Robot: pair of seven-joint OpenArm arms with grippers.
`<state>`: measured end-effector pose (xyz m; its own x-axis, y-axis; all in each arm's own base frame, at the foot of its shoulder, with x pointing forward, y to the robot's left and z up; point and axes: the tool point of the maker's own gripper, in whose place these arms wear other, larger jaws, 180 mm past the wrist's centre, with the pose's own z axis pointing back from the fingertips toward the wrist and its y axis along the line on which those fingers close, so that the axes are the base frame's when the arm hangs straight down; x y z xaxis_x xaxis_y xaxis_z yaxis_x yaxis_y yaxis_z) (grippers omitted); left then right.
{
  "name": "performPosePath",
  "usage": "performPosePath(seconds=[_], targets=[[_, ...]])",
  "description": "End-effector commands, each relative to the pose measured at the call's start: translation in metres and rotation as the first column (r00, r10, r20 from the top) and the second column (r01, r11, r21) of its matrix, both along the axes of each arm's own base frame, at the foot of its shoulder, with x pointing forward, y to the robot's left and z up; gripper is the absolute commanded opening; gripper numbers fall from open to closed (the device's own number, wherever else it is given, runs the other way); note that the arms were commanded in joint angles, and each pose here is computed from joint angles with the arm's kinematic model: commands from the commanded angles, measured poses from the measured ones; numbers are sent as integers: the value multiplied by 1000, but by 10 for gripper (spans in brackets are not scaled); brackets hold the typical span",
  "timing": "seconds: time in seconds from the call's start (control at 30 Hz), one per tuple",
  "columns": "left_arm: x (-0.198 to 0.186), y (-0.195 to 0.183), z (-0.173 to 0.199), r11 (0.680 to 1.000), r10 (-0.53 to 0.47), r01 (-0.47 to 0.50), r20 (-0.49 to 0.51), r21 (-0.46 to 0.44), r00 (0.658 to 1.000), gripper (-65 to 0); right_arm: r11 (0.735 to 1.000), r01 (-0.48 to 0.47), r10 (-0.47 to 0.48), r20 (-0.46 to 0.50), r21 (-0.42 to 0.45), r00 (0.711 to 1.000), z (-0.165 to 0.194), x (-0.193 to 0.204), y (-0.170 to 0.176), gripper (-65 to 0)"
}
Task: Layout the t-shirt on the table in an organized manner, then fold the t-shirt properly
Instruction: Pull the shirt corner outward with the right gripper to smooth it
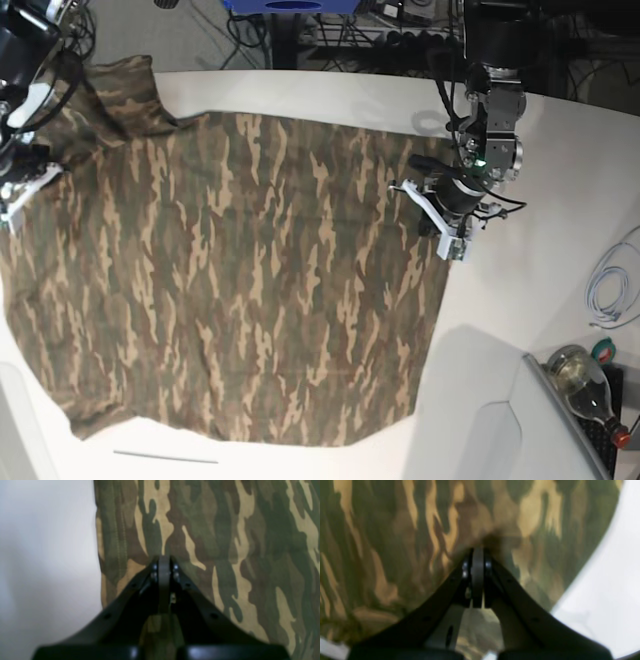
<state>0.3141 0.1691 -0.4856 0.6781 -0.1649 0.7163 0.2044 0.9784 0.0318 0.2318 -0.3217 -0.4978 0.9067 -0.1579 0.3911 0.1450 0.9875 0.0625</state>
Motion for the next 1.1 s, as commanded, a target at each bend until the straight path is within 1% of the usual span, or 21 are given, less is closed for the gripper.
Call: performPosePath(seconds=[0.0, 0.13, 0.2, 0.27, 0.37, 0.47, 0.5, 0.53, 0.57, 0.63, 0.67, 0.7, 0.77, 0.8, 0.83, 0.87, 0.93, 0.97, 1.07], targets=[[9, 4, 6, 1000, 9, -10, 21, 9, 1000, -650, 1000, 0, 1, 27, -20, 1000, 7, 13, -10, -642], [10, 8, -5, 1000, 19, -19, -13, 8, 1000, -650, 1000, 3, -3, -9, 18, 1000, -14, 19, -1, -642], [9, 10, -7, 1000, 25, -24, -21, 7, 999, -650, 1000, -1, 1, 12, 22, 1000, -17, 27, 2, -642], [12, 9, -3, 1000, 23, -23, -9, 8, 1000, -650, 1000, 0, -1, 39, 23, 999, -17, 33, 3, -642], [19, 7, 9, 1000, 19, -19, 26, 8, 999, -650, 1000, -1, 1, 41, 8, 999, -10, 35, -1, -641], [28, 4, 29, 1000, 14, -14, 84, 4, 996, -650, 997, -19, 23, 51, -71, 998, 12, 34, -14, -635], [27, 5, 32, 1000, 13, -14, 94, 7, 995, -650, 993, -27, 35, 70, -113, 997, 25, 35, -19, -633], [27, 5, 37, 1000, 9, -11, 109, 11, 994, -650, 991, -33, 47, 101, -133, 994, 37, 36, -15, -630], [28, 5, 43, 1000, 6, -8, 125, 13, 992, -650, 988, -35, 56, 134, -152, 989, 50, 35, -12, -612], [27, 3, 49, 1000, 1, -3, 140, 16, 990, -650, 977, -43, 82, 181, -211, 980, 78, 26, -14, -524], [22, 4, 48, 1000, 0, -3, 127, 22, 992, -650, 971, -52, 95, 179, -233, 979, 87, 16, -13, -459], [18, 5, 48, 1000, 0, -3, 118, 26, 993, -650, 967, -60, 105, 172, -246, 980, 94, 6, -11, -380], [8, 18, 49, 999, 34, -38, 108, 35, 994, -650, 962, -62, 103, 141, -268, 985, 101, -20, -14, -224], [3, 27, 51, 997, 58, -62, 113, 37, 992, -650, 964, -58, 92, 123, -260, 988, 99, -34, -15, -153], [0, 35, 54, 995, 85, -90, 122, 31, 989, -650, 968, -53, 82, 110, -245, 991, 95, -46, -15, -99], [-4, 42, 56, 994, 109, -112, 125, 19, 986, -650, 973, -43, 67, 96, -228, 993, 90, -57, -16, -72], [-10, 55, 60, 988, 157, -157, 135, -13, 978, -650, 980, -25, 38, 59, -199, 998, 79, -80, -18, -81], [-13, 66, 63, 986, 169, -169, 138, -12, 976, -650, 982, -17, 25, 43, -186, 999, 75, -89, -19, -89], [-18, 81, 64, 982, 191, -189, 133, -27, 972, -650, 990, -16, 20, 24, -138, 1000, 65, -104, -11, -92]])
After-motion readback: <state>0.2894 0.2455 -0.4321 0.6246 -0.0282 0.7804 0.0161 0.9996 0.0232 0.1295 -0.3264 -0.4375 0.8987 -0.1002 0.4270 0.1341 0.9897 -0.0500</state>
